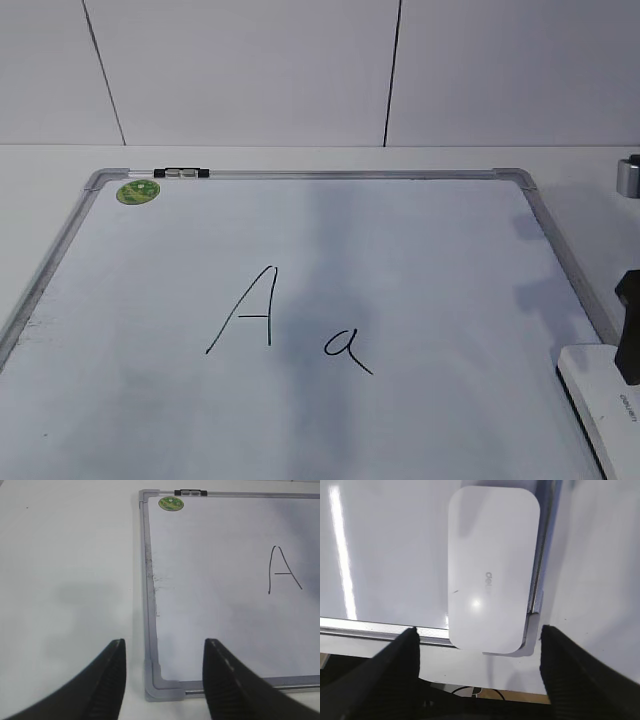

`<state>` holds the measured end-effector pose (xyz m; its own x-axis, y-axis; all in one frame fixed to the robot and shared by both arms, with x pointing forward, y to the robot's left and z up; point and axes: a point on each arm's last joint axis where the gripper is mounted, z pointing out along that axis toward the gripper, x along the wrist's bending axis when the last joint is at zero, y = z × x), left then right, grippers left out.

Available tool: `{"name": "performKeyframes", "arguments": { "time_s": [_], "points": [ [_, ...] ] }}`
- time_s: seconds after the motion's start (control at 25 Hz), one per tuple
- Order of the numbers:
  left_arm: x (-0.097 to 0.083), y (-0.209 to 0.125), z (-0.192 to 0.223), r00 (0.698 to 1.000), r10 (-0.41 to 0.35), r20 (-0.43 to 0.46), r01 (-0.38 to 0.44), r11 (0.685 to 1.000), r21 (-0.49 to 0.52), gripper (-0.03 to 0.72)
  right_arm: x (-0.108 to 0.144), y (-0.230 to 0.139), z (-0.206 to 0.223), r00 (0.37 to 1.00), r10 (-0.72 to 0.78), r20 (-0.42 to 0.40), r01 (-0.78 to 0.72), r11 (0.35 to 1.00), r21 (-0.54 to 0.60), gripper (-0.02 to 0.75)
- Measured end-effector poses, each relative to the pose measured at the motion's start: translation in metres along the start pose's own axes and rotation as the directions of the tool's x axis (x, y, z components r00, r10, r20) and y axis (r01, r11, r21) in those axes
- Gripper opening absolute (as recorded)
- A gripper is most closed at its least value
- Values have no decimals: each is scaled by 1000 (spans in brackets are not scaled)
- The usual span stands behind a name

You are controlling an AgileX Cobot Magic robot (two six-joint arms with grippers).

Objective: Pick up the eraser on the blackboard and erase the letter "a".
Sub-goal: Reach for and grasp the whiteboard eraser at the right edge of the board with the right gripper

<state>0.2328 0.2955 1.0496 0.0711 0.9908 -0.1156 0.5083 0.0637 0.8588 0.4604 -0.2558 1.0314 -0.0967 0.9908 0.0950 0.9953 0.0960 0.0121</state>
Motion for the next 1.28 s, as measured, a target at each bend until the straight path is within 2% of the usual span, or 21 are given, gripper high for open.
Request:
{"name": "performKeyframes", "arguments": {
  "time_s": [0.4,1.08,1.28],
  "points": [
    [0,0,0,1000,-1,2,1,1000,0,371,-3,-17,18,1000,21,16,-21,1000,12,592],
    [-1,0,0,1000,-4,8,4,1000,0,371,-5,-19,34,999,34,15,-32,995,-90,592],
    [-1,0,0,1000,-4,8,4,1000,0,371,-5,-13,45,999,47,7,-47,998,-50,592]
  ]
}}
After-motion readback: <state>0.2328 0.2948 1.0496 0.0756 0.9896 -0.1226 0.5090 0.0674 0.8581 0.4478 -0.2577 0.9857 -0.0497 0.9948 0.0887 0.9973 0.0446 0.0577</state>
